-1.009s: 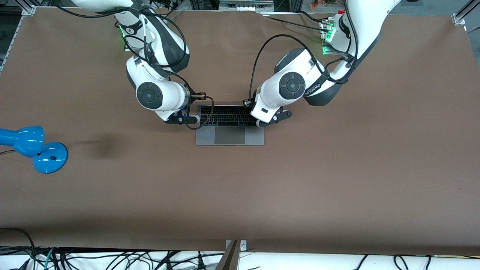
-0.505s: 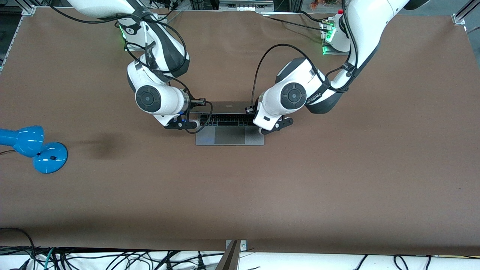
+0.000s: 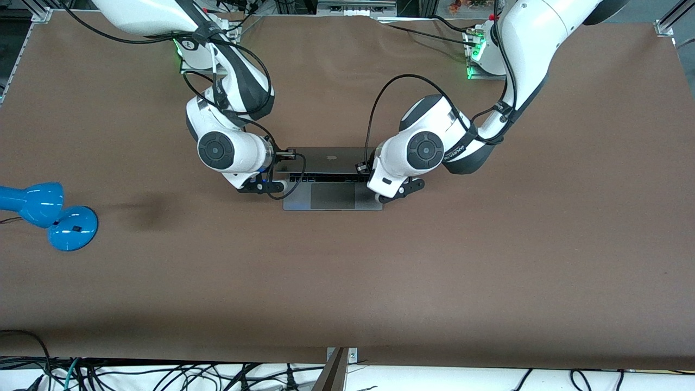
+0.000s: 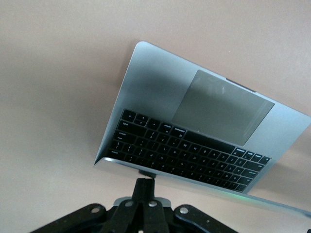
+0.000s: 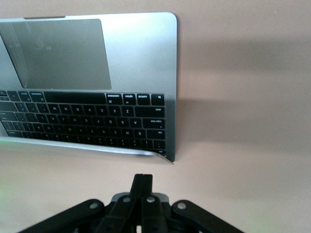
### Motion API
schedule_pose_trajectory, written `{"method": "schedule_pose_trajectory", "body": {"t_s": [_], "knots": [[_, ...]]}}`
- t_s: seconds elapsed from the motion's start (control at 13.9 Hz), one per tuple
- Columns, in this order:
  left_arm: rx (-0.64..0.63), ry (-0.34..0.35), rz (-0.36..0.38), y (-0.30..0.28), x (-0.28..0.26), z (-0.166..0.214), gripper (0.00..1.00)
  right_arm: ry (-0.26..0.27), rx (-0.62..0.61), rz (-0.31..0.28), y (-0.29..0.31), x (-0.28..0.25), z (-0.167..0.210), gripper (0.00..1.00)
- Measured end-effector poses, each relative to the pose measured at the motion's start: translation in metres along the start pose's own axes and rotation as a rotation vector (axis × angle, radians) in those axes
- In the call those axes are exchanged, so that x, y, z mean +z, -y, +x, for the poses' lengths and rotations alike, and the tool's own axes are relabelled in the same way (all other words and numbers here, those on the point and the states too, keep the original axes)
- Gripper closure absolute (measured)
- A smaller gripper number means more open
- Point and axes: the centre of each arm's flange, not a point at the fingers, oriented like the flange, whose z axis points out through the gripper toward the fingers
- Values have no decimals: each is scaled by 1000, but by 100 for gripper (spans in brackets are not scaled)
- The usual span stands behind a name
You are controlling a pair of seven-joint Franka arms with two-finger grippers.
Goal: Close laptop with both arms from behind
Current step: 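Push the laptop screen down toward the keyboard with both grippers, then press the screen flat onto the keyboard with both grippers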
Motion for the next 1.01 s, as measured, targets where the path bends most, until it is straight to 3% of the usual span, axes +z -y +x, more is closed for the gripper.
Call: {"method": "schedule_pose_trajectory", "body": {"t_s": [1.01], "knots": [[-28,-34,-28,3,21,46,99,-51,-14,24,-11,15,32,99]]}}
